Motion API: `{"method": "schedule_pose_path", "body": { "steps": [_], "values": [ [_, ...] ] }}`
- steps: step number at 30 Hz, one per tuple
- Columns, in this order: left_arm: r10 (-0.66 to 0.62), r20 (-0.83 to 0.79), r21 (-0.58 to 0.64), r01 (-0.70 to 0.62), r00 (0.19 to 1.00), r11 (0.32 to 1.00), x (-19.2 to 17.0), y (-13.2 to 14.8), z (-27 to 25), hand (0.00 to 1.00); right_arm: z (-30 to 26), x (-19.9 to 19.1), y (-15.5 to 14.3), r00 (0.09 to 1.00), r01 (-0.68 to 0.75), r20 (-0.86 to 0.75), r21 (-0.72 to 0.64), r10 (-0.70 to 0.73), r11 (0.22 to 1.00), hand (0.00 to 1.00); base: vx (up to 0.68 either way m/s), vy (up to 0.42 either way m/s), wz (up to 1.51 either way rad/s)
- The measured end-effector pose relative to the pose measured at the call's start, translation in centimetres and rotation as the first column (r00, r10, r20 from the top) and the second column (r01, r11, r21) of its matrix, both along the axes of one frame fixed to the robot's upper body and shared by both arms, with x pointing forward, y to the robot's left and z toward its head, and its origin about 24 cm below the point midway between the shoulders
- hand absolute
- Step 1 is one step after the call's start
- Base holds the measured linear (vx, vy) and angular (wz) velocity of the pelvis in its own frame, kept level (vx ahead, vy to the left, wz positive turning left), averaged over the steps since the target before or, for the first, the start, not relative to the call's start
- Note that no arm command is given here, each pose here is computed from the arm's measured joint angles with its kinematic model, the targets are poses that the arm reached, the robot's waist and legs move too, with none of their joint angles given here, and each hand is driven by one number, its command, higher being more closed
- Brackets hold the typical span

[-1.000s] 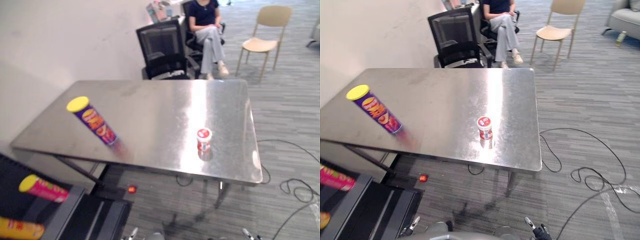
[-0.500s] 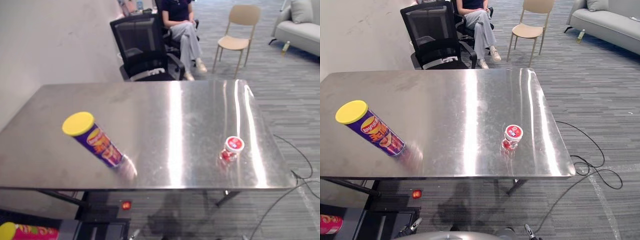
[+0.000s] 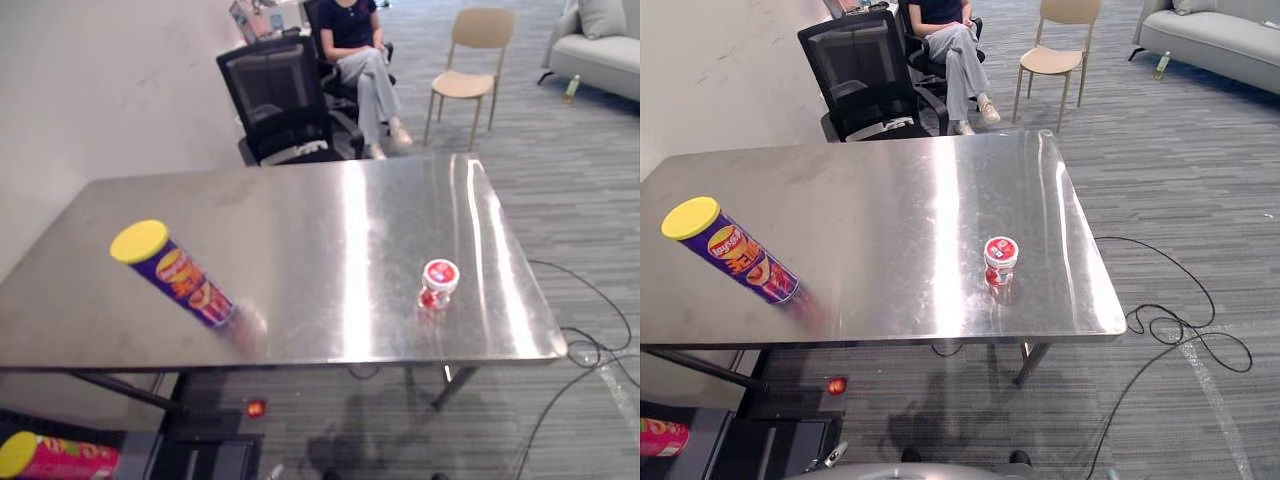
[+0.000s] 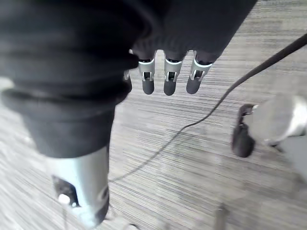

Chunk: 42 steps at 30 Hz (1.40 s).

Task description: Put the gum and the chips on the shelf.

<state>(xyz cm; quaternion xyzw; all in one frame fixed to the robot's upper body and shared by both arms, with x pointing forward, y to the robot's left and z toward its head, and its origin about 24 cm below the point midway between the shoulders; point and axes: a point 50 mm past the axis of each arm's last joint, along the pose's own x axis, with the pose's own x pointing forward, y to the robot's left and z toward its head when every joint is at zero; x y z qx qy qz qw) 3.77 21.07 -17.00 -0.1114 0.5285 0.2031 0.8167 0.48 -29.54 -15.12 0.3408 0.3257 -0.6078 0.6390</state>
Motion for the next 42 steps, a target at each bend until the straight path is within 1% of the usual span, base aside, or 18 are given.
{"method": "schedule_pose_path", "body": {
  "steps": [2, 4, 6, 9, 10, 11, 12, 13, 14, 17, 20, 22, 24, 26, 32, 35, 38, 42],
  "values": [
    [0.026, 0.002, 0.0, -0.026, 1.0, 1.0, -0.1, 0.2, 0.0, 0.0, 0.9, 0.2, -2.1, 0.993, 0.11, 0.044, -0.049, -0.108, 0.993, 0.0, 0.02, 0.002, 0.0],
    [0.041, 0.004, 0.004, -0.041, 0.999, 0.999, -0.2, 0.4, 0.1, 0.0, 1.7, 0.7, -3.7, 0.985, 0.165, 0.073, -0.09, -0.159, 0.982, 0.0, 0.05, 0.001, -0.01],
    [0.062, 0.006, 0.01, -0.062, 0.998, 0.998, -0.3, 0.7, 0.1, 0.0, 2.7, 2.0, -5.3, 0.982, 0.175, 0.102, -0.144, -0.161, 0.974, 0.0, 0.05, -0.005, -0.08],
    [0.077, 0.011, 0.014, -0.077, 0.997, 0.997, -0.2, 0.8, 0.1, 0.0, 5.9, 4.8, -8.3, 0.989, 0.097, 0.135, -0.329, -0.055, 0.939, 0.0, 0.04, -0.007, -0.2],
    [0.083, 0.012, 0.015, -0.083, 0.996, 0.996, -0.2, 0.8, 0.1, 0.0, 8.0, 6.4, -9.6, 0.989, 0.056, 0.15, -0.437, 0.012, 0.898, 0.0, 0.0, -0.006, -0.12],
    [0.095, 0.029, 0.02, -0.095, 0.995, 0.995, 0.1, 0.7, 0.2, 0.0, 10.6, 7.8, -10.6, 0.983, 0.033, 0.168, -0.553, 0.073, 0.832, 0.0, 0.0, -0.011, -0.1],
    [0.104, 0.041, 0.022, -0.105, 0.994, 0.994, 0.4, 0.6, 0.3, 0.0, 12.1, 8.5, -11.0, 0.979, 0.021, 0.174, -0.612, 0.109, 0.791, 0.0, -0.01, -0.013, -0.1],
    [0.113, 0.054, 0.023, -0.114, 0.992, 0.993, 0.6, 0.6, 0.3, 0.0, 14.1, 9.5, -11.3, 0.972, 0.002, 0.172, -0.688, 0.161, 0.726, 0.0, -0.02, -0.019, -0.12],
    [0.128, 0.072, 0.023, -0.13, 0.989, 0.991, 1.0, 0.4, 0.4, 0.0, 17.3, 11.3, -11.1, 0.959, -0.022, 0.155, -0.796, 0.238, 0.605, 0.0, -0.03, -0.017, -0.11],
    [0.131, 0.095, 0.023, -0.134, 0.987, 0.991, 1.4, 0.2, 0.6, 0.0, 20.8, 13.4, -9.7, 0.937, -0.019, 0.144, -0.889, 0.318, 0.457, 0.0, -0.04, -0.025, -0.04],
    [0.138, 0.094, 0.027, -0.141, 0.986, 0.99, 1.1, 0.1, 0.6, 0.0, 22.1, 14.8, -7.6, 0.917, -0.004, 0.155, -0.919, 0.369, 0.395, 0.0, -0.01, -0.032, -0.05],
    [0.139, 0.093, 0.026, -0.142, 0.986, 0.99, 1.0, 0.0, 0.6, 0.0, 23.5, 16.1, -5.6, 0.879, -0.012, 0.145, -0.945, 0.453, 0.327, 0.0, 0.01, -0.031, -0.01],
    [0.124, 0.096, 0.027, -0.127, 0.988, 0.992, 1.1, 0.0, 0.6, 0.0, 24.9, 17.1, -3.3, 0.815, -0.027, 0.119, -0.97, 0.567, 0.243, 0.0, 0.0, 0.0, 0.0],
    [0.111, 0.098, 0.031, -0.114, 0.989, 0.993, 1.2, 0.1, 0.6, 0.0, 25.4, 17.8, -2.1, 0.76, -0.061, 0.073, -0.981, 0.645, 0.183, 0.0, 0.01, -0.016, 0.05],
    [0.025, 0.09, 0.063, -0.03, 0.996, 0.998, 1.4, 1.0, 0.8, 0.0, 24.9, 19.0, -0.1, 0.583, -0.199, -0.069, -0.978, 0.81, 0.061, 0.0, 0.01, -0.011, 0.11],
    [-0.006, 0.085, 0.066, 0.001, 0.996, 0.998, 1.5, 1.1, 0.8, 0.0, 25.1, 20.3, 1.5, 0.425, -0.245, -0.152, -0.968, 0.892, -0.048, 0.0, 0.0, 0.0, 0.0],
    [-0.023, 0.084, 0.067, 0.018, 0.996, 0.998, 1.5, 1.0, 0.8, 0.0, 24.8, 20.8, 2.8, 0.313, -0.266, -0.16, -0.961, 0.936, -0.075, 0.0, 0.0, 0.0, 0.0],
    [-0.05, 0.072, 0.067, 0.045, 0.996, 0.997, 1.4, 1.2, 0.8, 0.0, 24.1, 21.0, 4.1, 0.219, -0.29, -0.162, -0.952, 0.962, -0.094, 0.0, 0.0, 0.0, 0.0]
  ]
}}
